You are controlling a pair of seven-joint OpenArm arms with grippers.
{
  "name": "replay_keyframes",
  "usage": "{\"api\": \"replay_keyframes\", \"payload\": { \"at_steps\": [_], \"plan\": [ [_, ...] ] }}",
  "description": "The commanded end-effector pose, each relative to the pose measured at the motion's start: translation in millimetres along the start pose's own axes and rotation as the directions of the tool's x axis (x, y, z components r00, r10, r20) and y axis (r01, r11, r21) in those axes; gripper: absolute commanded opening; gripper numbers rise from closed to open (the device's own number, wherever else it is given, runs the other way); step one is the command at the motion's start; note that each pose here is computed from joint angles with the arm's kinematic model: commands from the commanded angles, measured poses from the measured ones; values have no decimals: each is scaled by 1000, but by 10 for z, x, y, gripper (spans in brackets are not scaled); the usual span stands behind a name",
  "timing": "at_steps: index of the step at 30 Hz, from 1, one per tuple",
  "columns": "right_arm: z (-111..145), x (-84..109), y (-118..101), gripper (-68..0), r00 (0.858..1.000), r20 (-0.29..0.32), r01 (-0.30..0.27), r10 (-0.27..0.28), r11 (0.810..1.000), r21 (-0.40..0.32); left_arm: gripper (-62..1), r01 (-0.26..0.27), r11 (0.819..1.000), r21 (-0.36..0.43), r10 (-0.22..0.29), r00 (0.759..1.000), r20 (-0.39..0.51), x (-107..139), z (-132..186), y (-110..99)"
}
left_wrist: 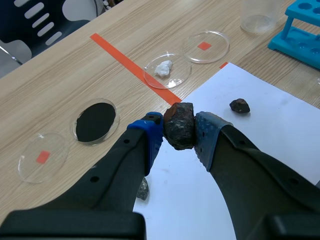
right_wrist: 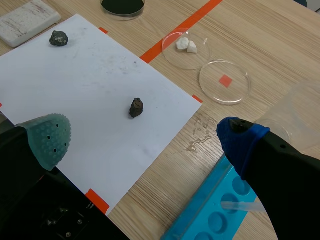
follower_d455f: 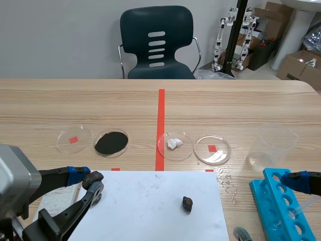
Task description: Put the middle mineral back
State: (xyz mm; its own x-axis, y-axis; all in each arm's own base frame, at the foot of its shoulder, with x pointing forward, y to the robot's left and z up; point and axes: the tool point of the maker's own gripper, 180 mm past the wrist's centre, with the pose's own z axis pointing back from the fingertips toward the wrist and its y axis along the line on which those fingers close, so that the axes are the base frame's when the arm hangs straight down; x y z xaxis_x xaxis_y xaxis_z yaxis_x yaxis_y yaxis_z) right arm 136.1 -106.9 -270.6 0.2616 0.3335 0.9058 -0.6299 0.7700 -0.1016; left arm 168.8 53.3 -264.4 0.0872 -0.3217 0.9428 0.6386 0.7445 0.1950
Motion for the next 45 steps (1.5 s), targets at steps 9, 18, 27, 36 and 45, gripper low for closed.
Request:
{"api": "replay_keyframes", "payload": {
  "at_steps": [9,18,27,36,45],
  "plan": [
    [-11,99,-20,-65,999,37,-4,4,1000,-1,-490,8,1000,9,-8,999,33,87,-9,29],
    [-11,99,-20,-65,999,37,-4,4,1000,-1,-490,8,1000,10,-8,999,33,88,-10,30],
    [-11,99,-20,-65,999,37,-4,4,1000,-1,-490,-17,1000,25,17,1000,16,62,-30,26],
    [-11,99,-20,-65,999,37,-4,4,1000,-1,-490,-185,975,122,207,956,-208,-287,-305,117],
    [-11,99,-20,-65,999,37,-4,4,1000,-1,-490,-306,935,180,352,859,-372,-478,-637,55]
  ]
}}
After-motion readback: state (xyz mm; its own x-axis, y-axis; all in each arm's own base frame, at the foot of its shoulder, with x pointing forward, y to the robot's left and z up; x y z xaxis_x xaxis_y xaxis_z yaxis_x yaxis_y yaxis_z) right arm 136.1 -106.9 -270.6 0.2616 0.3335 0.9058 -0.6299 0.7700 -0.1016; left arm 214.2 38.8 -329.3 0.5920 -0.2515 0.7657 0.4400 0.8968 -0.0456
